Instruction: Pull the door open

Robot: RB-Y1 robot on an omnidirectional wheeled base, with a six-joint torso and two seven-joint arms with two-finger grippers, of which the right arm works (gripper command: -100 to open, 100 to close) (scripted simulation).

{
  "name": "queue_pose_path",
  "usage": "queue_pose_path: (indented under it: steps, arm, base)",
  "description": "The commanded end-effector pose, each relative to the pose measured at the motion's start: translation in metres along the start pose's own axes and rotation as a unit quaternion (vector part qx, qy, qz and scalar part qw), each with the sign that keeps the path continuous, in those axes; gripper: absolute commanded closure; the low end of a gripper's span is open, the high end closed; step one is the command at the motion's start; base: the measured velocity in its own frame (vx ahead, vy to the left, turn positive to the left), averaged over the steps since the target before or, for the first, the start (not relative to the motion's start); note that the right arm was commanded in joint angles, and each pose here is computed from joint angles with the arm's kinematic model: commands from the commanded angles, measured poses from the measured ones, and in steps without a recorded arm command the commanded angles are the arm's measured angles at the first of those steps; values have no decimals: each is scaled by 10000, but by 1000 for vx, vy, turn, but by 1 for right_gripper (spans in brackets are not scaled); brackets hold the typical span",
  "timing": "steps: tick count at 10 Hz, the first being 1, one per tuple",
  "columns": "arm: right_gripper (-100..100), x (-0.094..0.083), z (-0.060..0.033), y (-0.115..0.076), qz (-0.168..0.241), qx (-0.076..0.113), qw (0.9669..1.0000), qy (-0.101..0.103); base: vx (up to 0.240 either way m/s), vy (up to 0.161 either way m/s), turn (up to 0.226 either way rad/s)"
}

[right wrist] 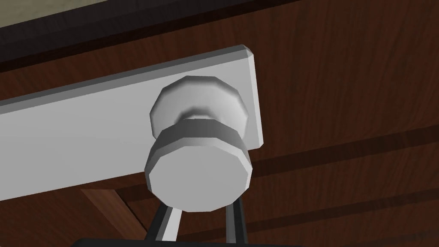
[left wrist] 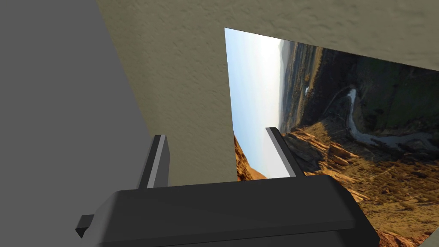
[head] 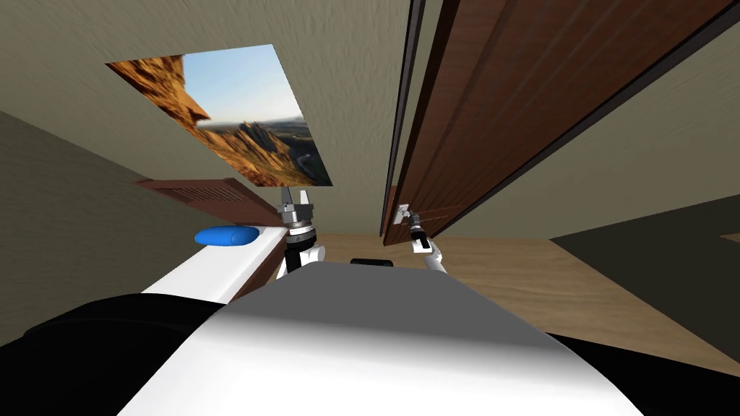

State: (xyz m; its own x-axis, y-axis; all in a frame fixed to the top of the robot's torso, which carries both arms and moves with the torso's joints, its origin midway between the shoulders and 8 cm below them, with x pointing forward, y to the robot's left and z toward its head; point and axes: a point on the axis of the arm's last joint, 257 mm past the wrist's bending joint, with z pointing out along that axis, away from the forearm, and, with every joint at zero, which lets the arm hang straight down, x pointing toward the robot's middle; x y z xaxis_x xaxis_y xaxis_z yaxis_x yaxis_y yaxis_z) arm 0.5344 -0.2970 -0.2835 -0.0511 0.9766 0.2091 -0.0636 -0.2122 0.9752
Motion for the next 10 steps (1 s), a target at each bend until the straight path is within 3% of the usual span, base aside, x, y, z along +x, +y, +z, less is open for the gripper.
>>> queue_pose_path:
  steps: [1,2,4,5,7,8,10]
  arm:
    - [100,197,39,-37,480,-16,9988,80]
    - [100,197,39,-37,553,-16,9984,80]
    - [100,214,59,-51,1097,-10,9940,5]
    - [100,214,59,-51,1174,-10,9931,5]
    - [100,234,79,-68,1709,-6,9853,-66]
    - [100,234,79,-68,1783,-7,9839,-66]
    - [100,254,98,-85,2310,-6,9729,-132]
  base:
    - [-66,-63,109]
    - [-48,-51,57]
    - [-50,-57,115]
    - [-44,-51,59]
    - [-55,-47,86]
    - [-49,-43,68]
    - [-40,-52,88]
